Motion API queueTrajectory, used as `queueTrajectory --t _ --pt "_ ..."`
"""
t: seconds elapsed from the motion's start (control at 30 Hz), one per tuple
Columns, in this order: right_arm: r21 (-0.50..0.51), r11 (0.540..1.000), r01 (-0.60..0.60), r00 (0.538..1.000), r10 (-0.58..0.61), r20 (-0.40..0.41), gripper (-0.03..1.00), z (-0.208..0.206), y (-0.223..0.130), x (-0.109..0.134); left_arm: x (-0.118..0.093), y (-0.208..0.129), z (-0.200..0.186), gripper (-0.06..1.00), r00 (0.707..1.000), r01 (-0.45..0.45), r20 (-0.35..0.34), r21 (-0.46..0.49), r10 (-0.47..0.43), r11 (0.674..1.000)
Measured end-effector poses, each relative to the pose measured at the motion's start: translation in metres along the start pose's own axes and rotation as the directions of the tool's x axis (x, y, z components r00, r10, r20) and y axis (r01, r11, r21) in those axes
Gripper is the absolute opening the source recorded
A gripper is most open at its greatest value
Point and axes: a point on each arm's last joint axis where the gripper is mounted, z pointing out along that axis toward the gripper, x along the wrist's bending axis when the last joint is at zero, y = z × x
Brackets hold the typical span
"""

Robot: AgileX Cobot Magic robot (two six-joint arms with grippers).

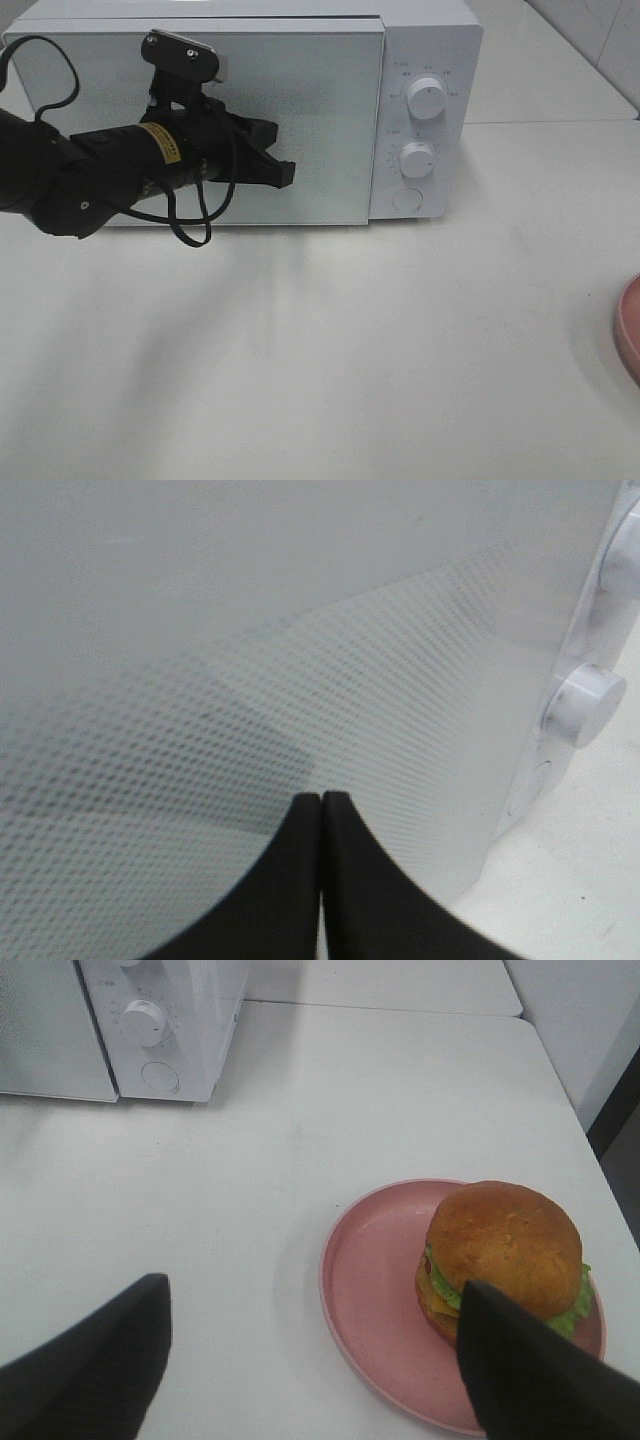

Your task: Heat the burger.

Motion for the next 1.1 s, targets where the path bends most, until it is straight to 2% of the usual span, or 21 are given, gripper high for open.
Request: queueTrajectory --t 0.3,0.53,0.7,0.73,0.8,0.83,0.87,0.9,0.93,0.97,1.0,1.03,1.07,1.1 --pt "0.0 1.0 0.0 1.0 0.0 0.0 0.76 0.0 0.0 0.0 -0.02 0.011 0.027 0.0 0.999 -0.018 0.041 -0.024 0.019 1.0" --pt "0.0 1.0 0.0 1.0 0.0 0.0 0.76 0.0 0.0 0.0 -0.031 0.014 0.029 0.0 0.999 0.006 0.046 -0.016 -0.005 1.0" --pt "0.0 1.0 0.001 1.0 -0.001 0.001 0.76 0.0 0.0 0.0 -0.045 0.021 0.026 0.0 0.998 0.027 0.05 0.044 -0.03 0.999" --pt "0.0 1.0 0.001 1.0 -0.001 0.001 0.76 0.0 0.0 0.0 -0.055 0.022 0.023 0.02 0.998 0.014 0.066 0.09 -0.02 0.996" --pt "0.0 1.0 0.001 1.0 -0.001 0.001 0.76 0.0 0.0 0.0 -0.058 0.022 0.021 0.05 0.997 0.004 0.073 0.111 -0.013 0.994" --pt "0.0 1.0 0.001 1.0 -0.001 0.001 0.76 0.0 0.0 0.0 -0.067 0.024 0.015 0.21 0.995 -0.031 0.095 0.161 0.016 0.987" --pt "0.0 1.0 0.001 1.0 -0.001 0.001 0.76 0.0 0.0 0.0 -0.067 0.024 0.015 0.21 0.995 -0.031 0.095 0.161 0.016 0.987" --pt "0.0 1.0 0.001 1.0 -0.001 0.001 0.76 0.0 0.0 0.0 -0.074 0.026 0.01 0.43 0.993 -0.063 0.112 0.207 0.04 0.976" --pt "0.0 1.0 0.001 1.0 -0.001 0.001 0.76 0.0 0.0 0.0 -0.074 0.026 0.01 0.43 0.993 -0.063 0.112 0.207 0.04 0.976" --pt "0.0 1.0 0.001 1.0 -0.001 0.001 0.76 0.0 0.0 0.0 -0.077 0.029 0.007 0.54 0.992 -0.072 0.116 0.221 0.047 0.973" --pt "0.0 1.0 0.001 1.0 -0.001 0.001 0.76 0.0 0.0 0.0 -0.084 0.032 0.0 0.79 0.99 -0.087 0.127 0.262 0.055 0.961" --pt "0.0 1.0 0.001 1.0 -0.001 0.001 0.76 0.0 0.0 0.0 -0.084 0.032 0.0 0.79 0.99 -0.087 0.127 0.262 0.055 0.961" --pt "0.0 1.0 0.001 1.0 -0.001 0.001 0.76 0.0 0.0 0.0 -0.09 0.033 -0.008 0.92 0.989 -0.109 0.135 0.329 0.067 0.938" --pt "0.0 1.0 0.001 1.0 -0.001 0.001 0.76 0.0 0.0 0.0 -0.093 0.034 -0.013 0.95 0.988 -0.12 0.139 0.364 0.073 0.924"
